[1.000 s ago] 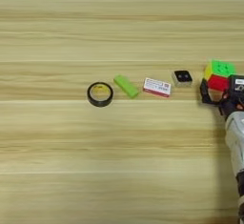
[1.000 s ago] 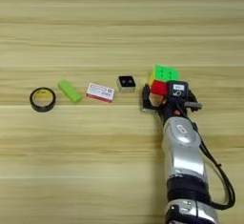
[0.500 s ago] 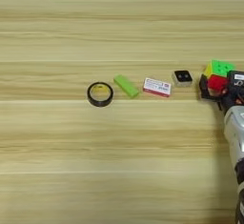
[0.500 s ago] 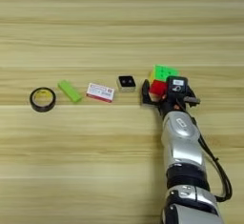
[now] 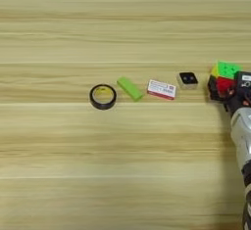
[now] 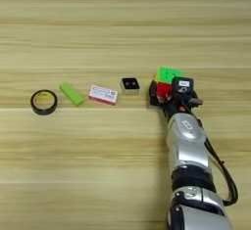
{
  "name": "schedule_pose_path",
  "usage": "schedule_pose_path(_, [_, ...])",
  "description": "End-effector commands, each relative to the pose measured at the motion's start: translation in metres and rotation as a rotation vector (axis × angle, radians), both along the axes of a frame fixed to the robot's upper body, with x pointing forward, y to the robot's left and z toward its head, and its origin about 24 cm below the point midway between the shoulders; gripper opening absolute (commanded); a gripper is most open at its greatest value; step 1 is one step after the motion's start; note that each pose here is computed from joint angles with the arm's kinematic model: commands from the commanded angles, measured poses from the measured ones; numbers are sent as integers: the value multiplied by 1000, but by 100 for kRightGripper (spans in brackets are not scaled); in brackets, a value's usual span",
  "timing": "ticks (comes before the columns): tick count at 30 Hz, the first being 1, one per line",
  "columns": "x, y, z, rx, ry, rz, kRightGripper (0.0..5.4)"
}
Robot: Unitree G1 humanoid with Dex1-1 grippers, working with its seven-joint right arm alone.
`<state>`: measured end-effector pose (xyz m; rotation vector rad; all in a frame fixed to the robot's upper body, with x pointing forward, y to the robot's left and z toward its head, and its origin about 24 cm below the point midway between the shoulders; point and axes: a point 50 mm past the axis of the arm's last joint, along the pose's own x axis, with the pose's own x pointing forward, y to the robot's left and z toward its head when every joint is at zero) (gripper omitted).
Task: Move the objects on the table
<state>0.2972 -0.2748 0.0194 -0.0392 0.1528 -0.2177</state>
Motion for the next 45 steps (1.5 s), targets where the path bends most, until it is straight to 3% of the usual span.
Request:
schedule_pose_path(1, [19, -4, 39, -49, -145, 20, 398])
schedule_pose_path(7, [19, -3, 38, -50, -143, 34, 341])
schedule_pose_path(13, [15, 3, 42, -58, -171, 45, 334])
schedule_pose_path(23, [-3, 19, 54, -80, -235, 91, 334])
schedule_pose_path(32, [-31, 52, 76, -120, -312, 268, 334])
schedule_pose_path(45, [-57, 103, 66, 24, -255, 369, 334])
